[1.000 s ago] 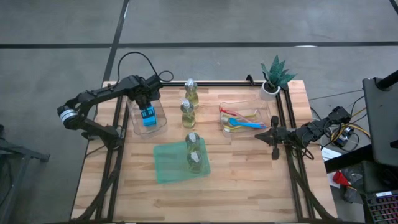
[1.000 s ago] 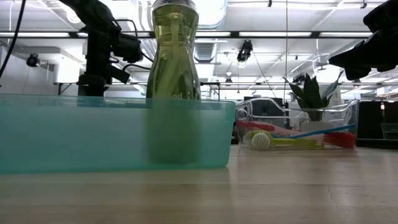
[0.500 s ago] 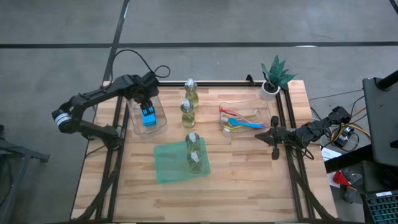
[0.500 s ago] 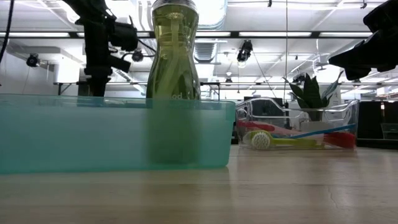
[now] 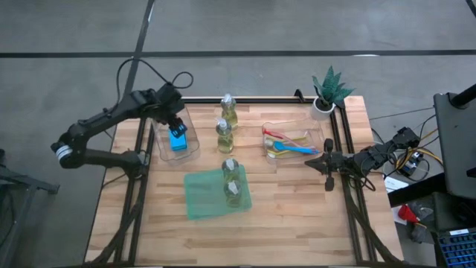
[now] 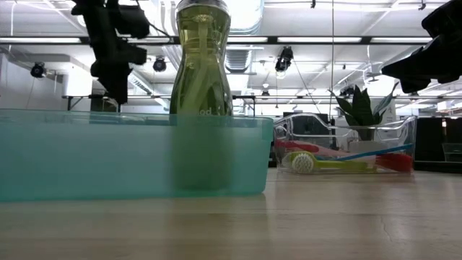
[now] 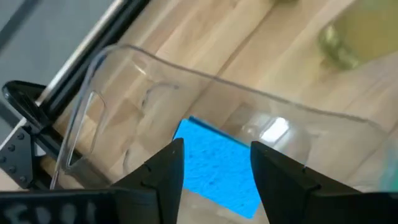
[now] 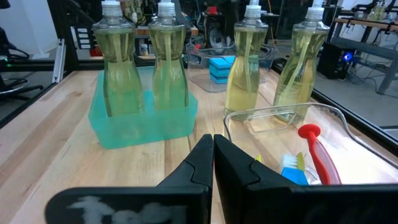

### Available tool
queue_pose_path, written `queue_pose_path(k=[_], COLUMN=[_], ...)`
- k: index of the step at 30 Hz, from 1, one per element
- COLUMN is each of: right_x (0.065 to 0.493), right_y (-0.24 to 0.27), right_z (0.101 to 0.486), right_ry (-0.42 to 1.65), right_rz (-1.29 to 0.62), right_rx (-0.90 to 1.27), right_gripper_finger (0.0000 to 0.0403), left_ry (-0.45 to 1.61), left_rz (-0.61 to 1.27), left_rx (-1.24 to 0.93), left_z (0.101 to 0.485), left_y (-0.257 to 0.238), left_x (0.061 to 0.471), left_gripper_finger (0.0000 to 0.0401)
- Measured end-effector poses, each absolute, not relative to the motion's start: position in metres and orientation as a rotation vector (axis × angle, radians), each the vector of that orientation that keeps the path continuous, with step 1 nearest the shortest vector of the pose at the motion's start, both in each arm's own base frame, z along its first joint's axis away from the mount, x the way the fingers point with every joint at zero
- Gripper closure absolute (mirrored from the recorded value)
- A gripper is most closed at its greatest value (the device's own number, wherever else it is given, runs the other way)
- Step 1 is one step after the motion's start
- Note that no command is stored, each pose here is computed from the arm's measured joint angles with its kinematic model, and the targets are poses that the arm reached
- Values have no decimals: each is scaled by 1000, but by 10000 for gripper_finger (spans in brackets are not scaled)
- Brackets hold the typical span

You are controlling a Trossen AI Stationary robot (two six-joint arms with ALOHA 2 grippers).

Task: Pick & Place Kitchen Sink Supplies
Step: Put the green soap dispenser into the green bin

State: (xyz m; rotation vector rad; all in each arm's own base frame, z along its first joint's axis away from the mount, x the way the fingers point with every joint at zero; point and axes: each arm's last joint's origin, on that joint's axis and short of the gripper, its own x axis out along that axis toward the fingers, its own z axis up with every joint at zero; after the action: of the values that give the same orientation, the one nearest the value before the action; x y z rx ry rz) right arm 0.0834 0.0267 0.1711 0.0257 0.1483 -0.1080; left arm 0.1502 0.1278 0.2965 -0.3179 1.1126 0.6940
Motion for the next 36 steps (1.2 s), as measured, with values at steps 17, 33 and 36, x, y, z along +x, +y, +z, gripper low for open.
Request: queue_pose_path(k=[17, 33, 36], right_x=[83, 83, 83], right_y=[27, 27, 27], right_z=[171, 171, 171], right_ry=[148, 148, 148], right_rz=[-108, -108, -108], right_rx=[26, 26, 26], right_gripper_finger=[394, 394, 394], left_ry=[876, 483, 370], left_rz=[745, 493, 506], left_rx=[-391, -459, -436], left_z=[321, 352, 353], left_y=[103, 80, 69], left_x=[130, 129, 121], left_gripper_finger=[307, 400, 400])
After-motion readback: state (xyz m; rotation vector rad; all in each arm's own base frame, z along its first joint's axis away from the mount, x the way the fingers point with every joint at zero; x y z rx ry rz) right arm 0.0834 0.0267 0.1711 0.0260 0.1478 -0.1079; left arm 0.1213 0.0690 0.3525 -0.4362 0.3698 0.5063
